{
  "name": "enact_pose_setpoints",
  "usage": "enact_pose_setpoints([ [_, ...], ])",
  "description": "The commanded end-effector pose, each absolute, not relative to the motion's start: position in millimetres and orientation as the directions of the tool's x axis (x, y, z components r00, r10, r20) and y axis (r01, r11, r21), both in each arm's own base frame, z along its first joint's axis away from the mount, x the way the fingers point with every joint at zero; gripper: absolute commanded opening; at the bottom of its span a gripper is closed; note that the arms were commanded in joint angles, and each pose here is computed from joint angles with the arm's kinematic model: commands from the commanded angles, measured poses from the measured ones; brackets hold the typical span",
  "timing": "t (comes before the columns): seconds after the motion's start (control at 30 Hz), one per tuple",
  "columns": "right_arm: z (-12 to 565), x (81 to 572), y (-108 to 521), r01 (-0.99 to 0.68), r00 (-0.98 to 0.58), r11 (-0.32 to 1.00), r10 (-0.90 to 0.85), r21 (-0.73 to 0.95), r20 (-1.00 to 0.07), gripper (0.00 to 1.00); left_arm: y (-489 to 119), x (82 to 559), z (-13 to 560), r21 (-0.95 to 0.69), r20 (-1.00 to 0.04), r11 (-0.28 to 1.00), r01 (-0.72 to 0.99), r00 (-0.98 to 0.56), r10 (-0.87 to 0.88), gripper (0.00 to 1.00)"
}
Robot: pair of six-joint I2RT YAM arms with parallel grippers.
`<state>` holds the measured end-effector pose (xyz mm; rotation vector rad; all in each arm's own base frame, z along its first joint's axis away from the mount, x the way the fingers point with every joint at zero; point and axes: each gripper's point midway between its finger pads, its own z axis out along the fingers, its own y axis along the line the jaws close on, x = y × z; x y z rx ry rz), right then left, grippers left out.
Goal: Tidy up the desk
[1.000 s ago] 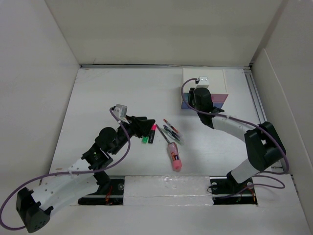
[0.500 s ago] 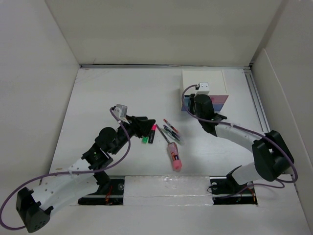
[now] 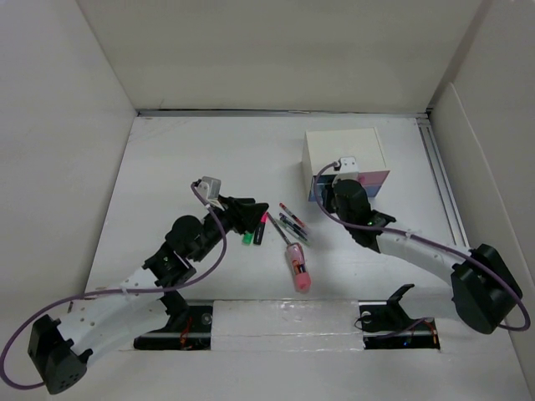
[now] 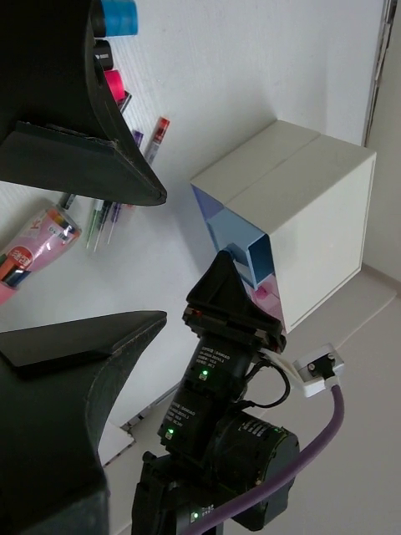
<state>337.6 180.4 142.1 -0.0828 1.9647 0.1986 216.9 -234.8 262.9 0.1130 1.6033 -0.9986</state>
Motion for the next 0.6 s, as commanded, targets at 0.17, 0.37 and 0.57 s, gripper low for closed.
enact_pose_setpoints([
  [0.17,145,354,172,-0.106,-0.369,0.993,0.013,0.056,-0.929,0.14,-255,225,260,-0.538,-0.84,0.593,0.599,-0.325,-0.435,0.48],
  [0.37,171,401,162,-0.086,-0.315,0.994,0.035,0.065,-0.949,0.11,-259,232,266,-0.524,-0.849,0.604,0.601,-0.307,-0.431,0.48],
  [0.57,194,450,179,-0.121,-0.278,0.99,0.035,0.071,-0.96,0.09,-263,241,269,-0.509,-0.859,0.627,0.59,-0.294,-0.42,0.48],
])
